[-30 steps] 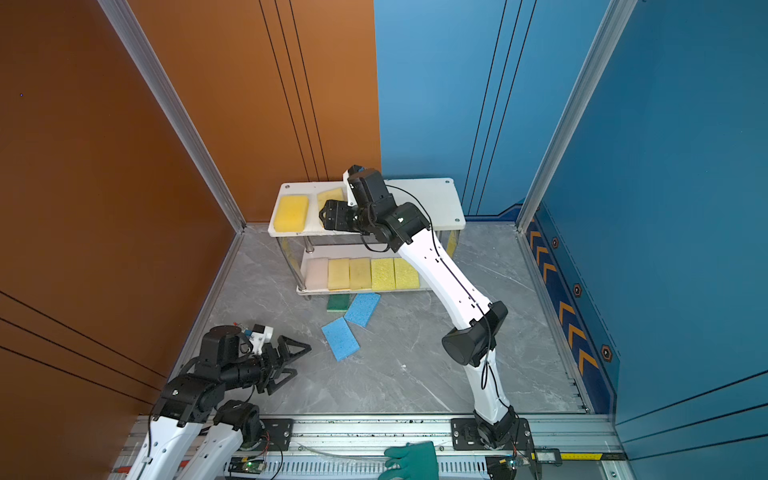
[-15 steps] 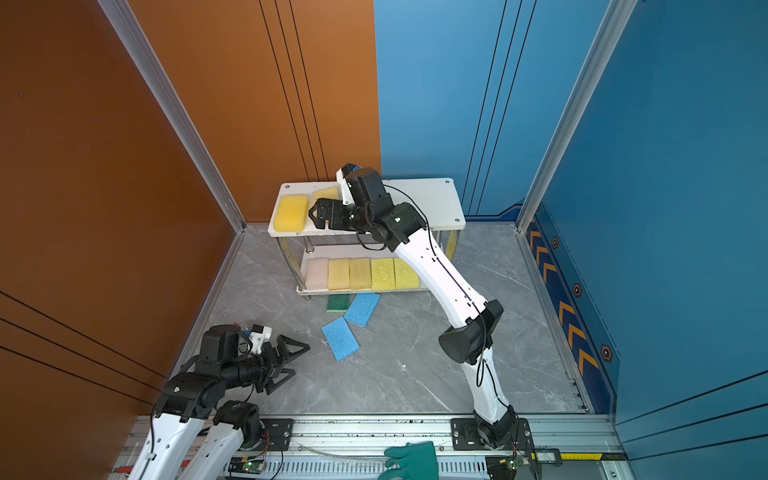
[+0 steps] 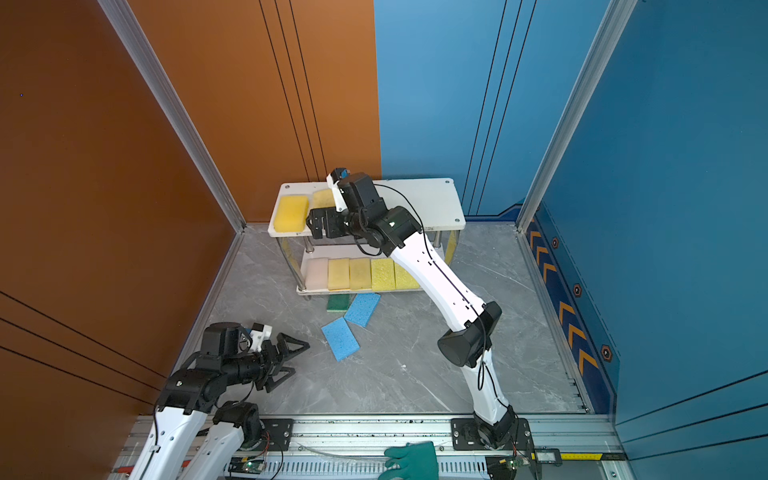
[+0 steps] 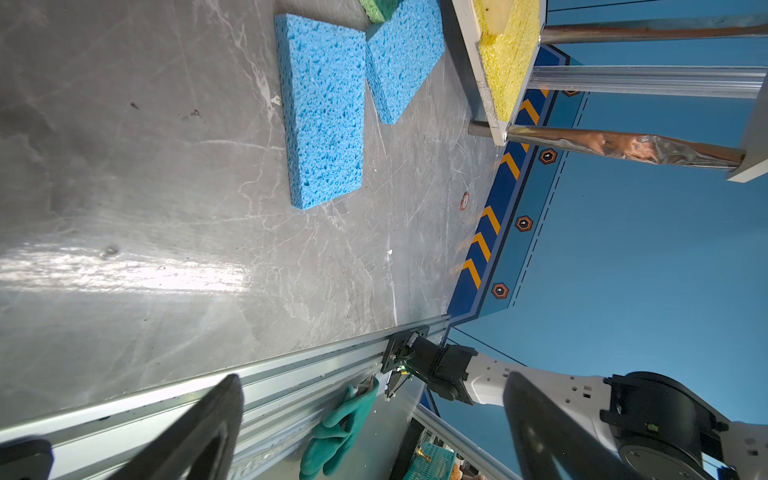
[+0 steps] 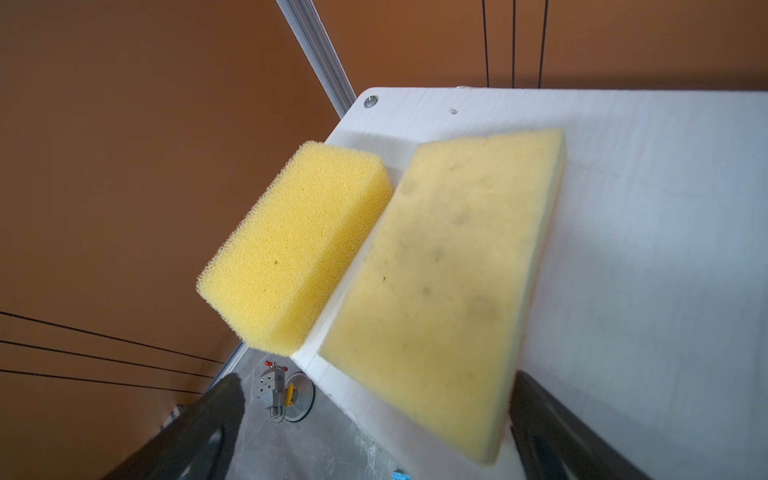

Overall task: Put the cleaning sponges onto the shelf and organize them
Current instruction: 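Lay the sponge flat and push it against the other yellow sponge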

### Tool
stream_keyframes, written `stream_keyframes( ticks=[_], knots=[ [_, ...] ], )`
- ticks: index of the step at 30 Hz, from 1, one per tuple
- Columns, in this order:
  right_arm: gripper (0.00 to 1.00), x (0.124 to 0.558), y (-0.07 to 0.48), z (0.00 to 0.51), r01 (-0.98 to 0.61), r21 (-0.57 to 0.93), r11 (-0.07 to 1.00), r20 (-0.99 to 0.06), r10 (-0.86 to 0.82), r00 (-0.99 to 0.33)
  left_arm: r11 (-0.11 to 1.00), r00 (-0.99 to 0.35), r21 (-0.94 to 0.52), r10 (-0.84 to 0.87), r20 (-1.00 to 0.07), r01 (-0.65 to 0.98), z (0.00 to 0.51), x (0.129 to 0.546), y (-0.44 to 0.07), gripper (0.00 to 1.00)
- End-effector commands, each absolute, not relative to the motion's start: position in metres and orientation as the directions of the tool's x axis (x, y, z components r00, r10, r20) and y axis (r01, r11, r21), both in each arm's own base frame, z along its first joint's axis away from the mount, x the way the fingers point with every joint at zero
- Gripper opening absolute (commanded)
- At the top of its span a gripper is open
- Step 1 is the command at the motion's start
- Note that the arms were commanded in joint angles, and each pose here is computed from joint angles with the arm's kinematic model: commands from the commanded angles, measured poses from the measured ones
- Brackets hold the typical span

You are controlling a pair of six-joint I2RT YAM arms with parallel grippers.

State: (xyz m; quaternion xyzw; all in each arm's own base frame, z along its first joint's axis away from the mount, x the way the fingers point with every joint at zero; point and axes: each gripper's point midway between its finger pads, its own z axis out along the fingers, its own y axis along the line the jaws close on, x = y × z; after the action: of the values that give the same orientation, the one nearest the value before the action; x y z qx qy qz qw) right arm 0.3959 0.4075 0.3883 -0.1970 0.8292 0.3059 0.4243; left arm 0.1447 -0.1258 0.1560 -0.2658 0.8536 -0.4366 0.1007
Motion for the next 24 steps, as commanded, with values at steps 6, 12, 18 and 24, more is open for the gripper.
stream_keyframes(
  ticks=[6,12,18,24],
  knots=[
    [1.0,0.378,0.394,0.354,-0.62,0.086,0.78,-0.802,-0.315,-0.507,0.47,-0.846,-0.814,-0.53,0.05,-0.343,0.164,0.146,-0.126,0.98],
    [1.0,0.369,0.401,0.362,-0.658,0.024,0.753,-0.82,-0.362,-0.444,0.466,-0.845,-0.814,-0.532,0.054,-0.346,0.162,0.146,-0.125,0.98],
    [1.0,0.353,0.401,0.381,-0.689,-0.083,0.72,-0.836,-0.427,-0.345,0.462,-0.843,-0.816,-0.535,0.056,-0.347,0.162,0.147,-0.124,0.98],
    [1.0,0.344,0.394,0.394,-0.682,-0.058,0.729,-0.848,-0.397,-0.352,0.454,-0.84,-0.818,-0.538,0.064,-0.353,0.16,0.147,-0.124,0.98]
  ],
)
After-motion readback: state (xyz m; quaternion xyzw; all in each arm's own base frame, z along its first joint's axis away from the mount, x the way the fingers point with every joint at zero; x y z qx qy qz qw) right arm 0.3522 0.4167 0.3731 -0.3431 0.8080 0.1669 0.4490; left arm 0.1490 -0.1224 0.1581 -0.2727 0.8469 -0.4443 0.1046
